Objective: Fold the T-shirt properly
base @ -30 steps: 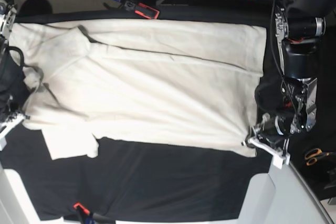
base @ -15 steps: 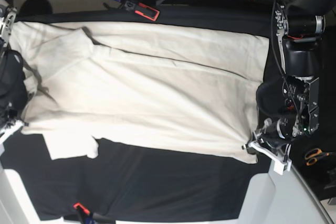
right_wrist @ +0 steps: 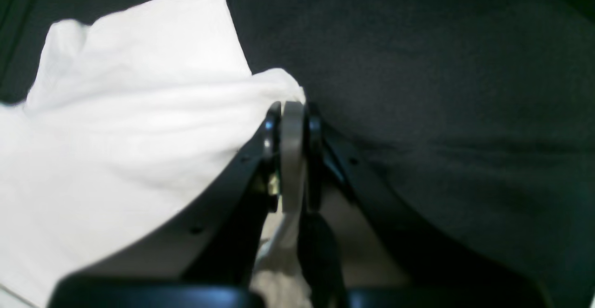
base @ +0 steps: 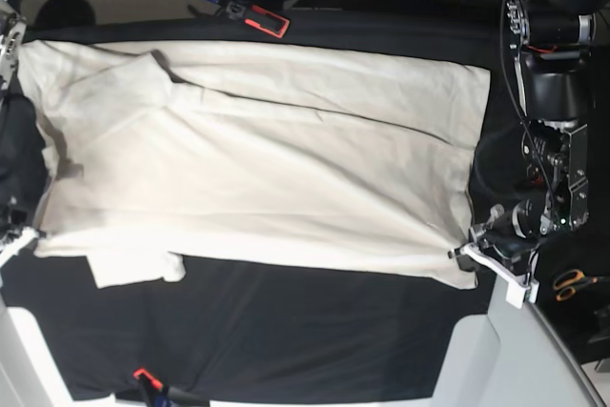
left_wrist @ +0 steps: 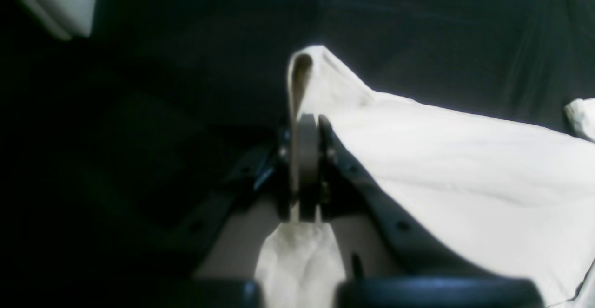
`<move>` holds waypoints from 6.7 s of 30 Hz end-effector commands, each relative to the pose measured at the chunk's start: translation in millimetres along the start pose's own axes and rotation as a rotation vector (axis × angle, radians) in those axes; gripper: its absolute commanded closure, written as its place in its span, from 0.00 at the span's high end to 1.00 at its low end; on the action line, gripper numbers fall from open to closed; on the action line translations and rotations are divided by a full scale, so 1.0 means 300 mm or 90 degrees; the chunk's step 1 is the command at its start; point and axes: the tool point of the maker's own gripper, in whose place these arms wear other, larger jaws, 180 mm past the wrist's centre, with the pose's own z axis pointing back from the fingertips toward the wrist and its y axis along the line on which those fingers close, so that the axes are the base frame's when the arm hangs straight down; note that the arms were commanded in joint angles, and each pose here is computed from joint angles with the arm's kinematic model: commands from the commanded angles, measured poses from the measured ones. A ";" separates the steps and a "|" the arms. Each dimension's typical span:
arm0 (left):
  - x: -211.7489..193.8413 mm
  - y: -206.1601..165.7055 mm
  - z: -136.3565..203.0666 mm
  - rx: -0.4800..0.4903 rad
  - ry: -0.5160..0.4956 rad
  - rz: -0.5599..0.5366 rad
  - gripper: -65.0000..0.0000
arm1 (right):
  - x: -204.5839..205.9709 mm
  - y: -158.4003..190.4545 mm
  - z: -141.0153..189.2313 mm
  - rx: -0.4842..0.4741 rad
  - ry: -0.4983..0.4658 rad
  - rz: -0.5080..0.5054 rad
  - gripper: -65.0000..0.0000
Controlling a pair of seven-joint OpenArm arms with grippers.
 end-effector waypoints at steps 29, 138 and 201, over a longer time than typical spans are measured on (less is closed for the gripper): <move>0.075 0.008 0.035 0.003 -0.044 -0.018 0.00 | 0.061 -0.050 -0.004 0.025 -0.029 0.040 0.02; 0.031 0.024 0.035 0.009 -0.025 -0.021 0.00 | -0.177 0.011 0.092 0.045 0.116 -0.129 0.73; 0.021 0.029 0.039 0.010 -0.025 -0.020 0.00 | -0.152 0.066 -0.051 0.080 0.094 -0.118 0.00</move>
